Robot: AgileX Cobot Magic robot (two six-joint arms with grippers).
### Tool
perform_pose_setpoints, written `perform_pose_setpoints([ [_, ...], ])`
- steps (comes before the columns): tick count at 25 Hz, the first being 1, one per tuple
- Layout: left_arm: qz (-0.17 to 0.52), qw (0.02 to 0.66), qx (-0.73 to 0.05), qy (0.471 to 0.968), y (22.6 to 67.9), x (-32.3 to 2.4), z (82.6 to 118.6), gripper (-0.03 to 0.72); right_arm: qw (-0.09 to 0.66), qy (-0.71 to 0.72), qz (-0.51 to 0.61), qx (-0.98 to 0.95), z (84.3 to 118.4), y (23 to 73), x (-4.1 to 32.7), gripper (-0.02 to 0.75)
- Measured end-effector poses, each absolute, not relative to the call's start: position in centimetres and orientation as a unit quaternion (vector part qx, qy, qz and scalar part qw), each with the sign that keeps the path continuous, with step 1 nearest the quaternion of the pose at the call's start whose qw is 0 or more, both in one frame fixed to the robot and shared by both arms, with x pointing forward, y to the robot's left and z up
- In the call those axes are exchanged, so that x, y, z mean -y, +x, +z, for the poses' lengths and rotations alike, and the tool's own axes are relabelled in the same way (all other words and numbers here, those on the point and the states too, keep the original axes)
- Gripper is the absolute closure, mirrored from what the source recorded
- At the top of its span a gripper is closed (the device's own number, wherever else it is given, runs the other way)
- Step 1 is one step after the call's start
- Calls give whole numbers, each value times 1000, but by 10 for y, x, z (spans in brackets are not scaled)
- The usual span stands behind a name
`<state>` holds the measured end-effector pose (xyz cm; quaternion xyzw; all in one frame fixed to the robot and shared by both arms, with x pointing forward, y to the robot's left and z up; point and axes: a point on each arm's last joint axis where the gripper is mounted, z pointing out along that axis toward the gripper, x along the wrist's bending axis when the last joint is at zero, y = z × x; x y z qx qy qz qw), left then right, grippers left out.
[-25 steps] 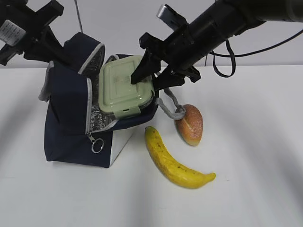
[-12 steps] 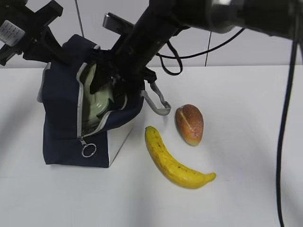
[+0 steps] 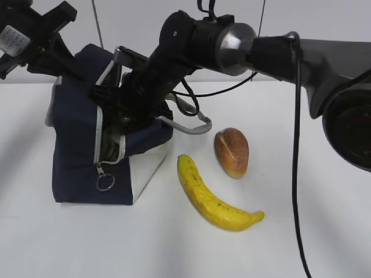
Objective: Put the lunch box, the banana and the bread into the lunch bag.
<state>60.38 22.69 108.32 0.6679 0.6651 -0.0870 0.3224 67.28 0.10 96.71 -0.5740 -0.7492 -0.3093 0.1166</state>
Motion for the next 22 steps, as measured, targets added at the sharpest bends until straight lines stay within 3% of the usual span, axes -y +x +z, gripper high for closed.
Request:
perform_pose_setpoints([
  [9,-73,318,-665,671,605,-229,1082,691,78,-549,-263,789,983,675,13,321],
  [22,-70,315,-665,674,605,-230,1082,691,-96,-499,-293,810,1117,663,54,321],
])
